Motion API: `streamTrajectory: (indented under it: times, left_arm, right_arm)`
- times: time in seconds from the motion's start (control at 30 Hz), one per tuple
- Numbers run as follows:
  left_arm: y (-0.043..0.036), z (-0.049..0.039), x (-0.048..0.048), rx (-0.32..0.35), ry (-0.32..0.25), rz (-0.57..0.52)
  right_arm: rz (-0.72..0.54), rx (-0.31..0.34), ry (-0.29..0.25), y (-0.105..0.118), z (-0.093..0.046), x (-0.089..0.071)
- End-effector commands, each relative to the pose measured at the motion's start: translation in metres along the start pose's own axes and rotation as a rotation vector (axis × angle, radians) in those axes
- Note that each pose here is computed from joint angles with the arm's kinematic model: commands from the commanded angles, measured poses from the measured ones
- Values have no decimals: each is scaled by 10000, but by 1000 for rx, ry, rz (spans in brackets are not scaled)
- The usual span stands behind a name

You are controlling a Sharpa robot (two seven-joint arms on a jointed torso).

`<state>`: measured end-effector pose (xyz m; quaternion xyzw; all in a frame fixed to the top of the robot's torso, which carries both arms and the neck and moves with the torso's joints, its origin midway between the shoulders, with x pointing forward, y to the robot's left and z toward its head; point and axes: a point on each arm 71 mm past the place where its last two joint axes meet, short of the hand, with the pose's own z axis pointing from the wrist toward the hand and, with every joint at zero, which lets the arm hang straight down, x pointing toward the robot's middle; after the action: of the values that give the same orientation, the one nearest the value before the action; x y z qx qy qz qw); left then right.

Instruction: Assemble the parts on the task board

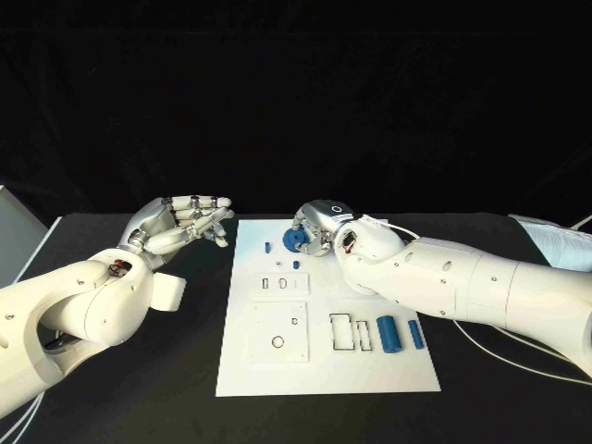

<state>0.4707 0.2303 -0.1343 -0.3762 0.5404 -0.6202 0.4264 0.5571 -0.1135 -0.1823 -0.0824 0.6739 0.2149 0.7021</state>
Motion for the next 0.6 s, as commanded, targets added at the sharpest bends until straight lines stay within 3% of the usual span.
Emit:
streamTrajectory:
  times: [0.03, 0.6]
  left_arm:
    - [-12, 3, 24, 8, 18, -4]
    - [-8, -2, 14, 1, 17, -2]
  right_arm:
    - [-24, 19, 30, -44, -4, 48]
    - [27, -2, 79, -66, -16, 83]
